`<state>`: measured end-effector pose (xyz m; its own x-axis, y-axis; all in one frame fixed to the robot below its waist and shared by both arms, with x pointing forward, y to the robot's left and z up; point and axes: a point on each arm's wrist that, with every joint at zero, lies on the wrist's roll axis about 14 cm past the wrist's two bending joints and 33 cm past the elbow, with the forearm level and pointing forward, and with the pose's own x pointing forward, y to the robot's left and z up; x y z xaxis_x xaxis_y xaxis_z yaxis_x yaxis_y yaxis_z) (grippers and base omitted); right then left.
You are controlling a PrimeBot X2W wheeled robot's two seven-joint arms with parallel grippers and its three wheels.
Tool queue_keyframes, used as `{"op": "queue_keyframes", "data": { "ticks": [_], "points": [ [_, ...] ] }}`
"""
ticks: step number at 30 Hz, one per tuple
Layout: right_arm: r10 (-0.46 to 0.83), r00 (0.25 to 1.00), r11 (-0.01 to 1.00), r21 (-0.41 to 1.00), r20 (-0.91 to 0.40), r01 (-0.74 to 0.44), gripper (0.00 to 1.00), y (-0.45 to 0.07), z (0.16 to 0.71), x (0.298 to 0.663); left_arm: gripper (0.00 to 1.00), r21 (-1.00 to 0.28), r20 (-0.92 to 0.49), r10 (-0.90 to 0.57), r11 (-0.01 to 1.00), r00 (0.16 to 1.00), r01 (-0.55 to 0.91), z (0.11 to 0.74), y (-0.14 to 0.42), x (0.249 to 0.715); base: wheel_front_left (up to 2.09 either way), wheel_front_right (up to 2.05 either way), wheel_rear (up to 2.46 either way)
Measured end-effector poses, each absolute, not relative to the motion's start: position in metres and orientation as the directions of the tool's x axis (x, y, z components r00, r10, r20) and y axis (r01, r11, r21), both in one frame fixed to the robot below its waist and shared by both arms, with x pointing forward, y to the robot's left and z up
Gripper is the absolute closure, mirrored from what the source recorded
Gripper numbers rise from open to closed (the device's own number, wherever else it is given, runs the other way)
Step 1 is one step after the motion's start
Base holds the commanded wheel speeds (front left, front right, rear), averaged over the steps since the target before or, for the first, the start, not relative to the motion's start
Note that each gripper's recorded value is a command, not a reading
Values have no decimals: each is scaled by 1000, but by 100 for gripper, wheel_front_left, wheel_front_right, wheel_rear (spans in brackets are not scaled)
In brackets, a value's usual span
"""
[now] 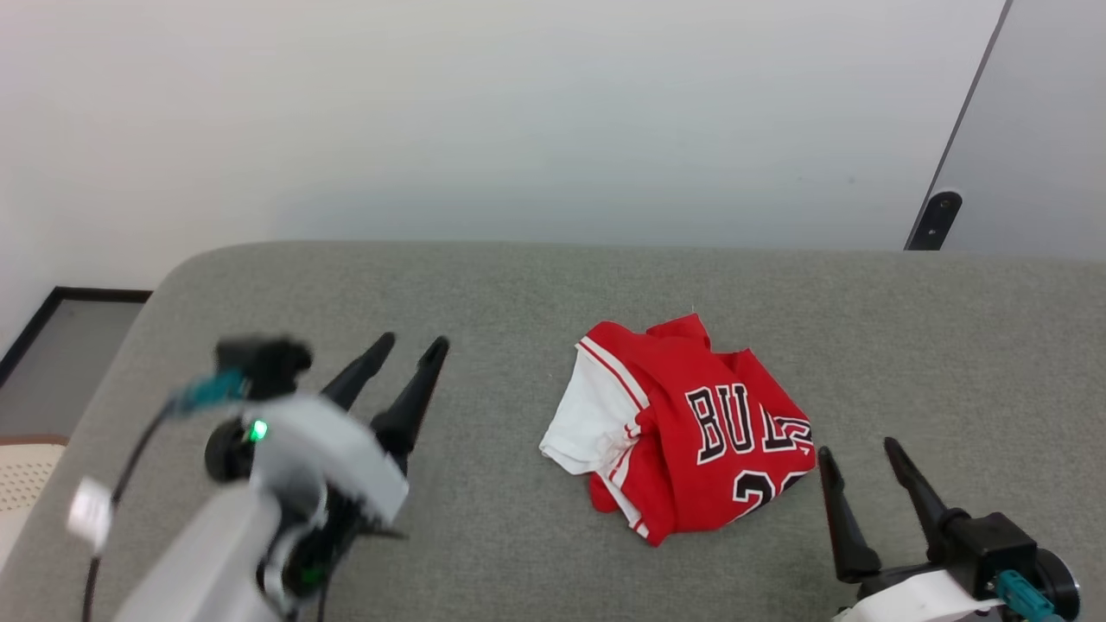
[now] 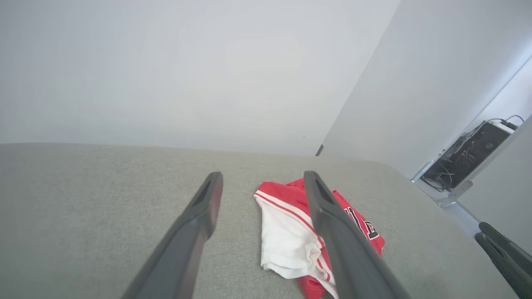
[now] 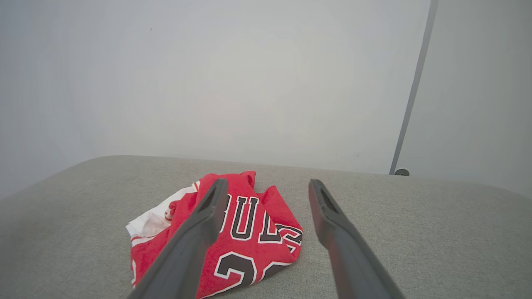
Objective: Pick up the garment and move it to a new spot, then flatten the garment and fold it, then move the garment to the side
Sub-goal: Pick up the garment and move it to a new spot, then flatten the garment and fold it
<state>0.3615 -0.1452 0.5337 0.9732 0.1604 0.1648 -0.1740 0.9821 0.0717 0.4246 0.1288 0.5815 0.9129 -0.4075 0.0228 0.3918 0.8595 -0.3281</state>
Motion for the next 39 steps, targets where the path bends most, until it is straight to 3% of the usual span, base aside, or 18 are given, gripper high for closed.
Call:
{"op": "queue_keyframes", "data": {
  "ticks": [6,8,15,26,39],
  "points": [
    [141,974,986,68,180,-155,0,-152,538,359,0,-211,180,-294,920,939,329,585,156,394,0,0,0],
    [108,978,982,133,181,-133,0,-159,537,356,0,-219,204,-253,930,946,296,586,162,385,0,0,0],
    [80,982,989,113,170,-100,0,-171,532,346,0,-238,276,-104,956,956,173,590,185,349,0,0,0],
    [70,990,996,54,126,-77,0,-179,518,335,0,-201,135,-83,973,987,110,525,201,312,0,0,0],
    [99,987,994,24,126,-103,0,-170,519,337,0,-180,145,-73,979,987,99,525,204,310,0,0,0]
  ]
}}
